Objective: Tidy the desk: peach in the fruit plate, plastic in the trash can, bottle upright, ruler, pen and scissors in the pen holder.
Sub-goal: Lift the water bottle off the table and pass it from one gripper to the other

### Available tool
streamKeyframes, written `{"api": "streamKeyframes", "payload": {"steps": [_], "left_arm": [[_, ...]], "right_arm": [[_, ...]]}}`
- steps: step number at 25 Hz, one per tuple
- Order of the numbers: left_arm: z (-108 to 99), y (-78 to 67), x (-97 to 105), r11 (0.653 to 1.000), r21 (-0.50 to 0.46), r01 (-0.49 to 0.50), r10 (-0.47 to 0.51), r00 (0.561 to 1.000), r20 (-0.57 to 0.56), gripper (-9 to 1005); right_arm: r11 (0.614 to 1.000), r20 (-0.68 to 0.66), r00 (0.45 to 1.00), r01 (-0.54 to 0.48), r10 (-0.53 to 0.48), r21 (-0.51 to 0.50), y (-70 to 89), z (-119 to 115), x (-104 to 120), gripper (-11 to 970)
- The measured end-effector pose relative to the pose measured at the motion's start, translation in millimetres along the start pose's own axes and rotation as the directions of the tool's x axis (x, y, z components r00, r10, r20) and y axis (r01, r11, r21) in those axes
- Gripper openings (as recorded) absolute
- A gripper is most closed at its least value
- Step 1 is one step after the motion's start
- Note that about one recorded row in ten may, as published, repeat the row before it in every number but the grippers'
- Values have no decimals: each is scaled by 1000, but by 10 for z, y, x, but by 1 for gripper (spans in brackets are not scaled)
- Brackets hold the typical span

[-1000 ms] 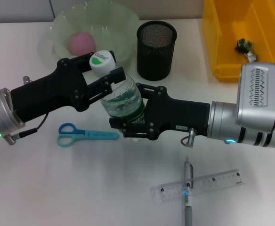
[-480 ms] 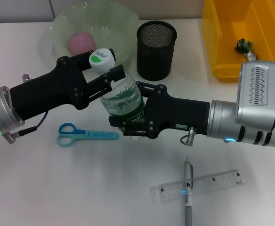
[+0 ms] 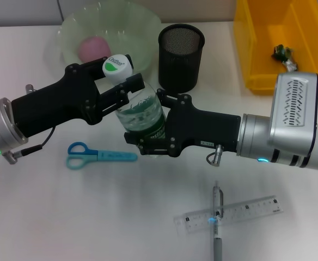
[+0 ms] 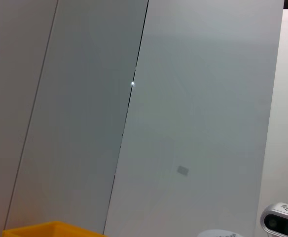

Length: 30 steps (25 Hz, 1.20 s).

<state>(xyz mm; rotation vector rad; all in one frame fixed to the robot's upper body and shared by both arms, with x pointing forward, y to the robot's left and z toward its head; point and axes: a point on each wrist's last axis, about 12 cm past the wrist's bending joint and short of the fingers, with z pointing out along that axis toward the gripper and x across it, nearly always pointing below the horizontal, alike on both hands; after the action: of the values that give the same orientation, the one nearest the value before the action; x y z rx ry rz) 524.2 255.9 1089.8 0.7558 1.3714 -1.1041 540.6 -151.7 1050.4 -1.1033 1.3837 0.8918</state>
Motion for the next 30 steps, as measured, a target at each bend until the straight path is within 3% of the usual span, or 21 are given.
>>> {"api": "streamKeyframes", "payload": {"steps": [30], "left_arm": [[-3, 17, 1, 1000, -13, 16, -16, 1000, -4, 449]], "right_arm": [[998, 1, 998, -58, 58, 6, -42, 11, -25, 821]]}}
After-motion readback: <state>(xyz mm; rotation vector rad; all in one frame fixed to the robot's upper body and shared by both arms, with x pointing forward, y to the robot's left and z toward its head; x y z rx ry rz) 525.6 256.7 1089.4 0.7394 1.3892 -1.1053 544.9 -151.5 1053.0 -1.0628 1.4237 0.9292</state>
